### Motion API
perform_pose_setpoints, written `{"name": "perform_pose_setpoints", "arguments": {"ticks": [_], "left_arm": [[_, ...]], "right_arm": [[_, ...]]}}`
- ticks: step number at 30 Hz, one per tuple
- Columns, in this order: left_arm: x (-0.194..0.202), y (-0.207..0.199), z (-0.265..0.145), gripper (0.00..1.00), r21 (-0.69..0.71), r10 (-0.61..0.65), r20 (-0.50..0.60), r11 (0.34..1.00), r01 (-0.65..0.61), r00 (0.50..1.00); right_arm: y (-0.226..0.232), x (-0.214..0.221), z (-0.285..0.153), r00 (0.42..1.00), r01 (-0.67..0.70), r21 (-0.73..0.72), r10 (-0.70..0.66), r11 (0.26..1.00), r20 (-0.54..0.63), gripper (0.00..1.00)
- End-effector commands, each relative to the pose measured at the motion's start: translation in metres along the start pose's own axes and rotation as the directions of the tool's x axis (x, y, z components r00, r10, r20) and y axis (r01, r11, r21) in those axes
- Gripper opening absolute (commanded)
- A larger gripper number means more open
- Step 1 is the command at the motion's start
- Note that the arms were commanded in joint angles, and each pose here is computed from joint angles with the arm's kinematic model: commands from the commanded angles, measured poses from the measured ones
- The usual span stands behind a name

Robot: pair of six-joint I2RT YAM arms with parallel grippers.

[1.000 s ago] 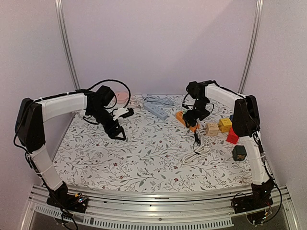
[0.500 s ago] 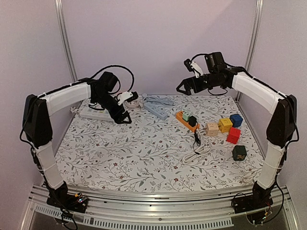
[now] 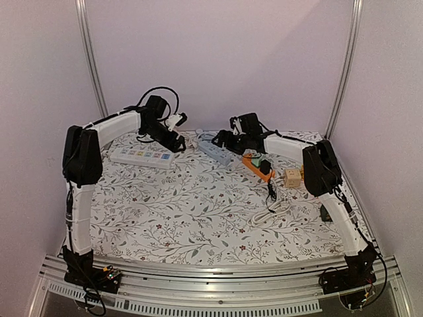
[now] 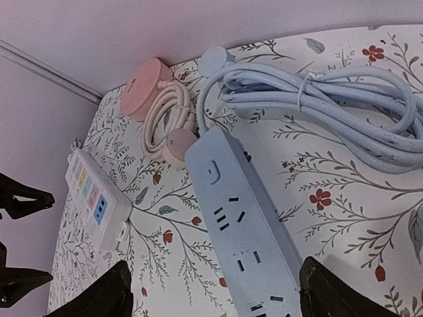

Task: Insert the plug
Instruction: Move the socket to the center of the board.

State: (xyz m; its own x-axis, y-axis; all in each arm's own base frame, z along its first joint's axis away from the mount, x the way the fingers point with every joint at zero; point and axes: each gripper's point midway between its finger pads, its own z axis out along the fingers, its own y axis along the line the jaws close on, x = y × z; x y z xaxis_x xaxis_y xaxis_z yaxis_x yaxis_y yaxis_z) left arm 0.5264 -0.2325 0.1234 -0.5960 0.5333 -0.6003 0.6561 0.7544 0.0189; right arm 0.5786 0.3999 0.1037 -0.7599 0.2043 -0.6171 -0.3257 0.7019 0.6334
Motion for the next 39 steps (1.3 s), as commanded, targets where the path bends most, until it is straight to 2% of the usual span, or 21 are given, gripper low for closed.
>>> {"name": "perform_pose_setpoints", "arguments": {"ticks": [1, 4, 8, 16, 20, 27, 29, 34, 39], "left_arm": [[-0.001, -0.004, 0.022, 0.88, 0.068, -0.141, 0.001, 0.988, 0.141, 0.990], [0.000, -0.007, 0.034, 0.87, 0.096, -0.183, -0.005, 0.979, 0.182, 0.983], [0.004, -0.004, 0.048, 0.87, 0.085, -0.207, -0.016, 0.974, 0.208, 0.978], [0.008, 0.002, 0.055, 0.87, 0.066, -0.233, -0.028, 0.970, 0.234, 0.972], [0.011, 0.002, 0.056, 0.91, 0.064, -0.244, -0.035, 0.967, 0.246, 0.969], [0.022, -0.007, 0.066, 0.99, 0.039, -0.227, -0.071, 0.972, 0.230, 0.971], [0.025, -0.015, 0.069, 0.99, 0.029, -0.202, -0.084, 0.978, 0.205, 0.976], [0.021, -0.039, 0.086, 1.00, 0.004, -0.104, -0.095, 0.994, 0.105, 0.990], [0.033, -0.035, 0.114, 0.99, -0.074, -0.100, -0.163, 0.993, 0.089, 0.982]], "right_arm": [[-0.013, -0.019, 0.016, 0.991, -0.094, 0.041, 0.089, 0.995, 0.099, 0.85], [-0.025, -0.007, 0.028, 0.991, -0.106, 0.076, 0.099, 0.991, 0.089, 0.83], [-0.029, 0.032, 0.048, 0.987, -0.164, 0.089, 0.163, 0.983, 0.018, 0.77], [0.015, 0.106, 0.066, 0.976, -0.137, 0.028, 0.140, 0.990, -0.165, 0.68], [0.052, 0.138, 0.057, 0.965, -0.061, -0.040, 0.048, 0.997, -0.257, 0.65], [0.128, 0.183, 0.022, 0.920, 0.056, -0.215, -0.134, 0.975, -0.367, 0.62], [0.142, 0.187, 0.005, 0.913, 0.109, -0.235, -0.192, 0.966, -0.361, 0.63], [0.139, 0.173, -0.044, 0.909, 0.250, -0.147, -0.285, 0.957, -0.305, 0.66], [0.132, 0.138, -0.116, 0.900, 0.382, -0.005, -0.373, 0.924, -0.226, 0.71]]}}
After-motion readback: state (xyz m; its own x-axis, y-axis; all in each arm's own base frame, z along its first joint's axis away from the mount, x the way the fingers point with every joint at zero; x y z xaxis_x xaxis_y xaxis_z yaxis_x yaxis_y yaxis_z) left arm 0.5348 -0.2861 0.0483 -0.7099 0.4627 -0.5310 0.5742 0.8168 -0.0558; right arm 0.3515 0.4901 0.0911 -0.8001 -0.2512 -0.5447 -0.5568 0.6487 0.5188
